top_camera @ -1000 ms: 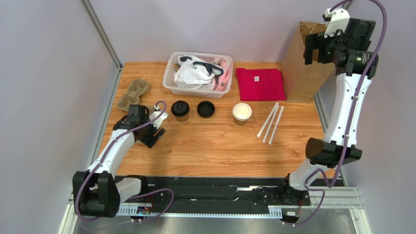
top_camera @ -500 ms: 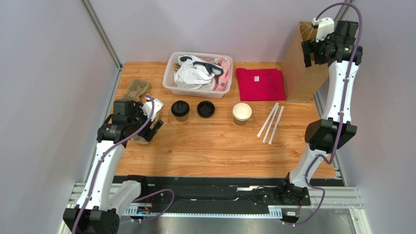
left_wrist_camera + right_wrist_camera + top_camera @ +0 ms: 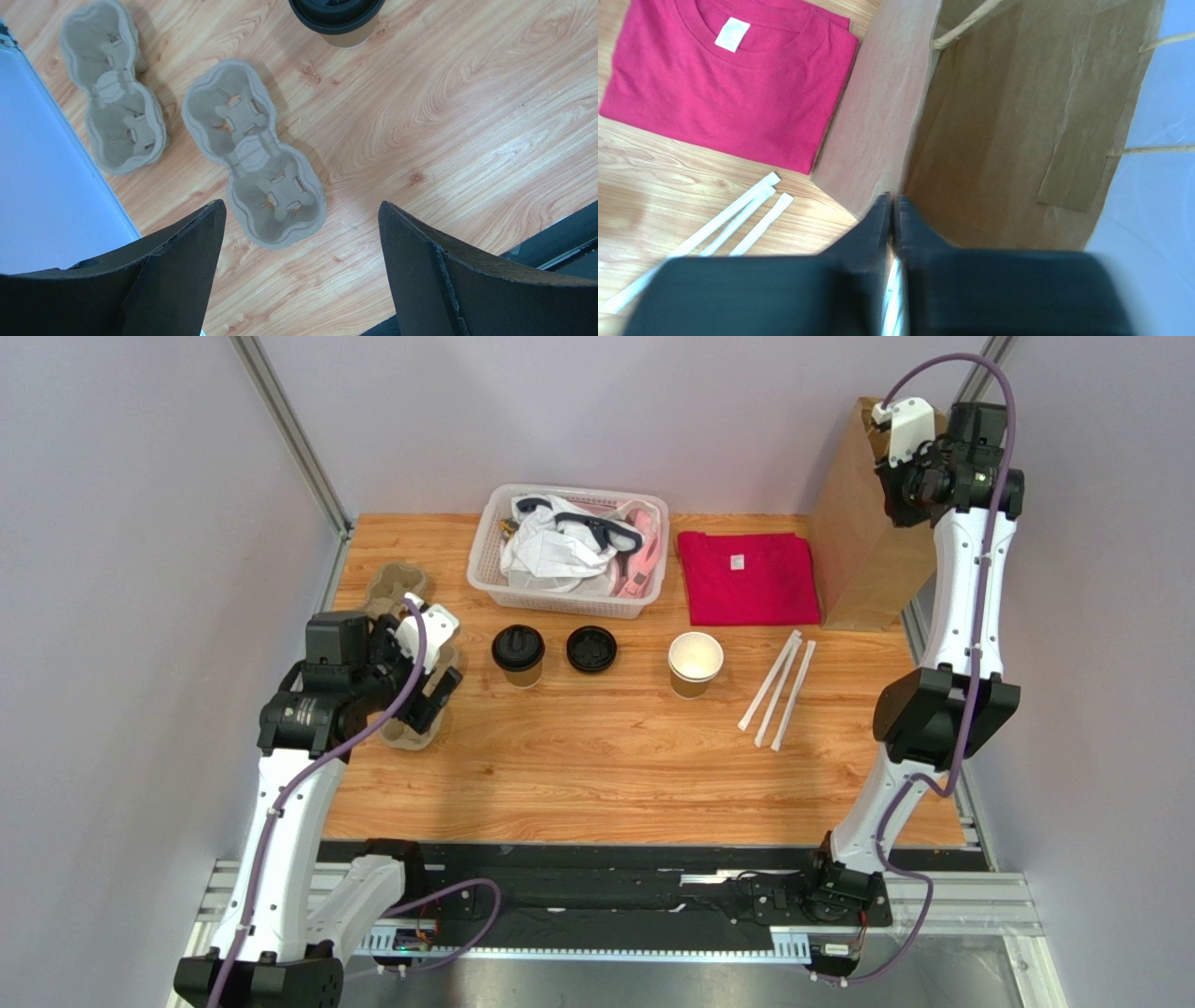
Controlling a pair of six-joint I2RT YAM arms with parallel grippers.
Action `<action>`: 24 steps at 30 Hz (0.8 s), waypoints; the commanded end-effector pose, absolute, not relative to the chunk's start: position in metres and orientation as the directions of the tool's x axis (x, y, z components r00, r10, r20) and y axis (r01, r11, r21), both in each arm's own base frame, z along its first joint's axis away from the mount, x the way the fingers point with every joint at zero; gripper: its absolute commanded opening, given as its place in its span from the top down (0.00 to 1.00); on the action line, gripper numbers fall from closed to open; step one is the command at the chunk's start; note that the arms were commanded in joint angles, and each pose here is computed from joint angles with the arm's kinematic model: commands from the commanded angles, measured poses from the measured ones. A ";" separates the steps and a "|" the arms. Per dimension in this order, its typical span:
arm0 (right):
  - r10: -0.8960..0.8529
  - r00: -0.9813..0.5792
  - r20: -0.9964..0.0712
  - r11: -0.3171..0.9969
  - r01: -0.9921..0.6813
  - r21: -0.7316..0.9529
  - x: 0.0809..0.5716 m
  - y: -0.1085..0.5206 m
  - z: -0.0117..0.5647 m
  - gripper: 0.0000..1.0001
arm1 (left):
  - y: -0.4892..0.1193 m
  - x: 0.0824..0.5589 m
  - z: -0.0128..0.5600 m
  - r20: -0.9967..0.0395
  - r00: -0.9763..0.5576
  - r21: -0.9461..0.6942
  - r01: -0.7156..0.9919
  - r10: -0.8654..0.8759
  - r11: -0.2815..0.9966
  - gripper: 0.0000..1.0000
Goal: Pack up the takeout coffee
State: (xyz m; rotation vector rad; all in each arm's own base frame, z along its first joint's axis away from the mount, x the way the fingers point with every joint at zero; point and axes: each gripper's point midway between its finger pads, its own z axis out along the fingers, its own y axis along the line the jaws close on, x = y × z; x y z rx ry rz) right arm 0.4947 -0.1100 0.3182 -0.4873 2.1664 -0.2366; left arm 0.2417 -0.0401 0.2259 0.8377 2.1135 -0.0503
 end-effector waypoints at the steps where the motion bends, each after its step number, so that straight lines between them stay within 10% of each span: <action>1: -0.482 -0.458 -0.747 0.876 -0.245 -0.415 0.494 -0.111 0.353 1.00 | -0.040 0.246 0.255 -0.765 -0.372 0.276 0.547 0.525 0.790 0.12; 16: -0.512 -0.067 -0.856 0.853 0.082 -0.516 0.446 -0.117 0.538 1.00 | -0.030 0.261 0.277 -0.804 -0.346 0.312 0.445 0.482 0.840 0.04; 24: -0.454 0.229 -0.861 0.865 -0.116 -0.487 0.361 -0.017 0.608 1.00 | -0.025 0.269 0.292 -0.831 -0.367 0.281 0.371 0.418 0.885 0.01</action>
